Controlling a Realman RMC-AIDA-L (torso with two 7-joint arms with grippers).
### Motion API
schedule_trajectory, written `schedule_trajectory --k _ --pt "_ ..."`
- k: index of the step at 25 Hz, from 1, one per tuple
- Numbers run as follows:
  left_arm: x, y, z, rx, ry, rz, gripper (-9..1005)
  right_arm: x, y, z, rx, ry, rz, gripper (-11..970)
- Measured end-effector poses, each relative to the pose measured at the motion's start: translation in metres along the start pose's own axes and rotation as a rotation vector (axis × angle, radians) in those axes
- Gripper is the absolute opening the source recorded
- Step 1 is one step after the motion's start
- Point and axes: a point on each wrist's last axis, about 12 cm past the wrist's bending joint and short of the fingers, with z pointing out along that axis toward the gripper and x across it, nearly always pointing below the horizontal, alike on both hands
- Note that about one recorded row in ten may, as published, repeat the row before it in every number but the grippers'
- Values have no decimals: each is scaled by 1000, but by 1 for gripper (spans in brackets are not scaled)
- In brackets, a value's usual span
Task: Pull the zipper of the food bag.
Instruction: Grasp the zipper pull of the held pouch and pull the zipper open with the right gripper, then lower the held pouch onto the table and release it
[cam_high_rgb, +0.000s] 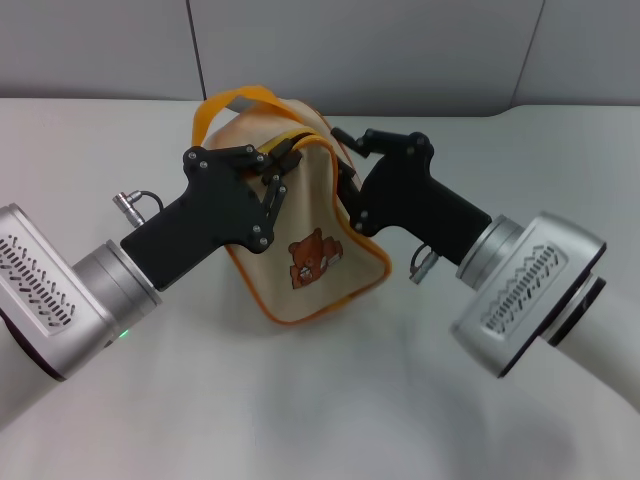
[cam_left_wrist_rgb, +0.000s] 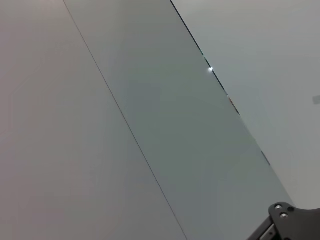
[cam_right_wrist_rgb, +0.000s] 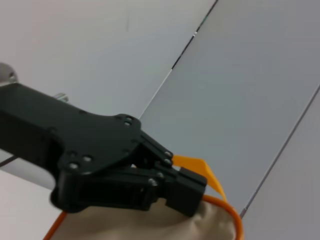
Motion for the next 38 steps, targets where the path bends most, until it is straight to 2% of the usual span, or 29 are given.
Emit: schedule_trajectory --k 6,12,24,29,31,36,37,38 --pt "0 0 0 -2 0 -1 41 -1 7 -3 1 1 -55 146" --pt "0 1 1 -7 -1 -5 41 7 12 -19 20 45 -34 -2" --pt "0 4 1 -18 3 -2 41 39 30 -90 72 245 -1 7" --pt "1 4 1 -17 10 -2 42 45 31 -97 68 285 -2 10" --pt "1 4 0 -21 12 -5 42 40 32 -101 92 251 2 12" --pt "4 -7 -13 -45 32 -46 41 24 27 -113 197 116 18 15" --pt "4 -16 -23 -58 36 -78 41 21 24 -117 225 87 20 16" --pt "3 -25 -33 -68 31 -106 41 19 22 -120 245 69 34 56"
